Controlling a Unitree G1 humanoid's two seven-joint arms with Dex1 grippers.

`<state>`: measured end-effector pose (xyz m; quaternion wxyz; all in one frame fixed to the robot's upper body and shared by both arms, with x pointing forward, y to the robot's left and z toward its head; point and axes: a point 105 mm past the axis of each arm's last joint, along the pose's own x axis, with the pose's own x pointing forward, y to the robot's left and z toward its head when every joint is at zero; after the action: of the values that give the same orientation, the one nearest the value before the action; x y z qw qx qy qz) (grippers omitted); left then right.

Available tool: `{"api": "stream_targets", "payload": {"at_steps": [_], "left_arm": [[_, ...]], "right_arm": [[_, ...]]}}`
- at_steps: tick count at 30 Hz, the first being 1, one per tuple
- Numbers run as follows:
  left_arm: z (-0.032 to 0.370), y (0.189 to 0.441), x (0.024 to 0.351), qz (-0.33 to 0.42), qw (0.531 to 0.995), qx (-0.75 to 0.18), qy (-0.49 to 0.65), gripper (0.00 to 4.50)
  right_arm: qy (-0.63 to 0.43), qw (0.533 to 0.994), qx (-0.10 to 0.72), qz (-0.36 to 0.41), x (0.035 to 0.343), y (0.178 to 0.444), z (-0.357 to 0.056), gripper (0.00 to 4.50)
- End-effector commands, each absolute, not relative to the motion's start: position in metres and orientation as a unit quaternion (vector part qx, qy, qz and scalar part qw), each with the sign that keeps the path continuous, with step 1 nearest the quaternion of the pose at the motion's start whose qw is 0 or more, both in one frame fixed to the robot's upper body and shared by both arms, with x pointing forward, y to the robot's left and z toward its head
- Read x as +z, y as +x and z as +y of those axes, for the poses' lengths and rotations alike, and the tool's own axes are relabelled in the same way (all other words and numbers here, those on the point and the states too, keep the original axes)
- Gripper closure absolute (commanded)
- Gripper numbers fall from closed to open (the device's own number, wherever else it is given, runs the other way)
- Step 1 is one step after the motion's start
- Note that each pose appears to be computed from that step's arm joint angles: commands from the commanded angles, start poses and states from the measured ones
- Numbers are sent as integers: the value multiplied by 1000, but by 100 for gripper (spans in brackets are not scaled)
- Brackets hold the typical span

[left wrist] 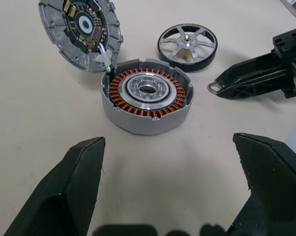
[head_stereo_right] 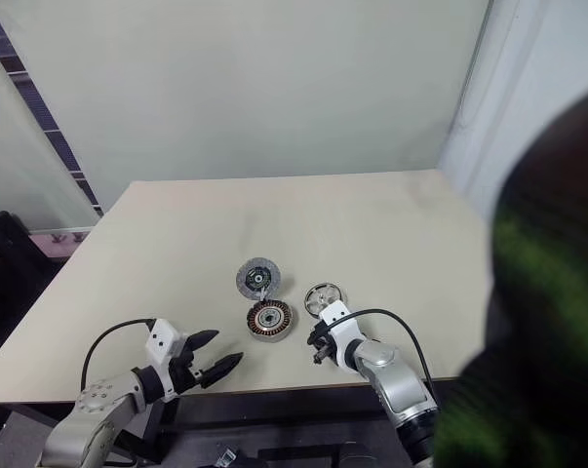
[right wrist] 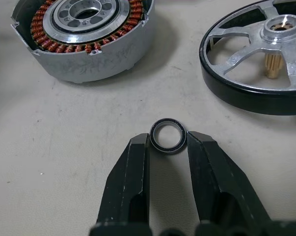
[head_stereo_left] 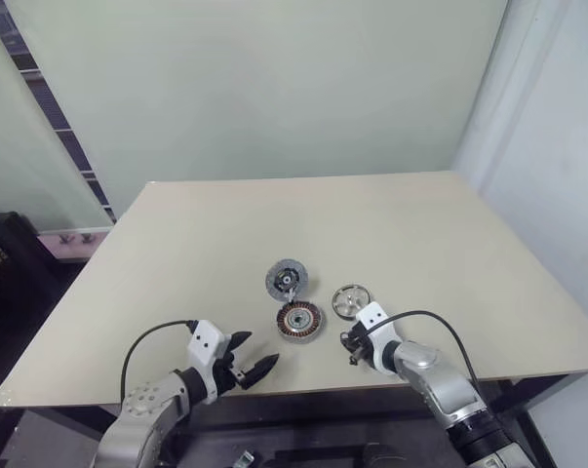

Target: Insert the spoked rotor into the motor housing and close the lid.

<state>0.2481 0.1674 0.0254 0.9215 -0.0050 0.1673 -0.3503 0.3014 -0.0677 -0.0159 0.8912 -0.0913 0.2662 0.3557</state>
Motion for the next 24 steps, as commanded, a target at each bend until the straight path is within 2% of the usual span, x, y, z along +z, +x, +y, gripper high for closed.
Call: {"api": "stream_targets", "payload": {"at_steps": [1,10,14,24], "left_arm": [[173,255,36,143,928,-343,2,0],[185,258,40,137,935,-328,0,0],[186,259,41,134,936,-326,2,0],[184,266,49,114,940,-320,6,0]], "right_arm": [[-88,899,367,223,14,312,-62,370],[-102,880,420,198,46,308,-39,370],[-99,877,434,181,62,315,-25,370],[-121,870,445,176,67,332,3,370]]}}
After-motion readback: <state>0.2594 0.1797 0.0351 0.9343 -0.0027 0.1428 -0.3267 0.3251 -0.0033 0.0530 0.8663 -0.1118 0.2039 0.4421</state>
